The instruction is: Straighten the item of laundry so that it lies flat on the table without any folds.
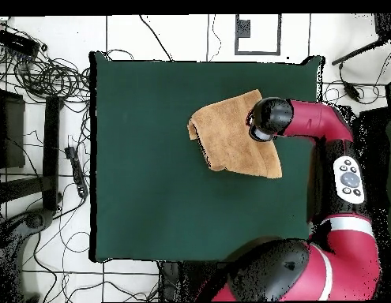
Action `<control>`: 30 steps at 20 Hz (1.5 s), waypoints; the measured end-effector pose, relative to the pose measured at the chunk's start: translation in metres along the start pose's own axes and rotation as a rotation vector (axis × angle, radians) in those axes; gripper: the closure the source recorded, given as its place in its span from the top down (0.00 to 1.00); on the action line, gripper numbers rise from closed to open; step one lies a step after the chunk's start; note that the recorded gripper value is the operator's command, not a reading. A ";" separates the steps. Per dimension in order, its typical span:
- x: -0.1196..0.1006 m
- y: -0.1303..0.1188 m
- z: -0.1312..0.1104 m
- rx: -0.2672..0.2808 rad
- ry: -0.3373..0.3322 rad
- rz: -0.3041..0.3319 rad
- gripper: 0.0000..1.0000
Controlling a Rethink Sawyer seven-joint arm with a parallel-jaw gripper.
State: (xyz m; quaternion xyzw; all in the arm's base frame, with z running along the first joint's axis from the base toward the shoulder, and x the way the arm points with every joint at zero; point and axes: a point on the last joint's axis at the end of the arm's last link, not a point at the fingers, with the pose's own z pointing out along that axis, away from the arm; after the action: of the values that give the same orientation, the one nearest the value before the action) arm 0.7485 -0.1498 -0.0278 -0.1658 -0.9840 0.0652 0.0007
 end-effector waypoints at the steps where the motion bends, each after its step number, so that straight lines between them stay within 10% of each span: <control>1: -0.001 -0.001 -0.004 0.013 -0.006 -0.005 1.00; 15: -0.013 -0.025 -0.008 0.057 -0.031 0.017 1.00; 30: -0.012 -0.050 0.022 -0.070 0.044 0.165 1.00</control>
State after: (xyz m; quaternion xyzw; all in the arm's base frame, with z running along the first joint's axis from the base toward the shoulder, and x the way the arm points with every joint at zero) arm 0.7432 -0.2033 -0.0427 -0.2477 -0.9684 0.0270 0.0110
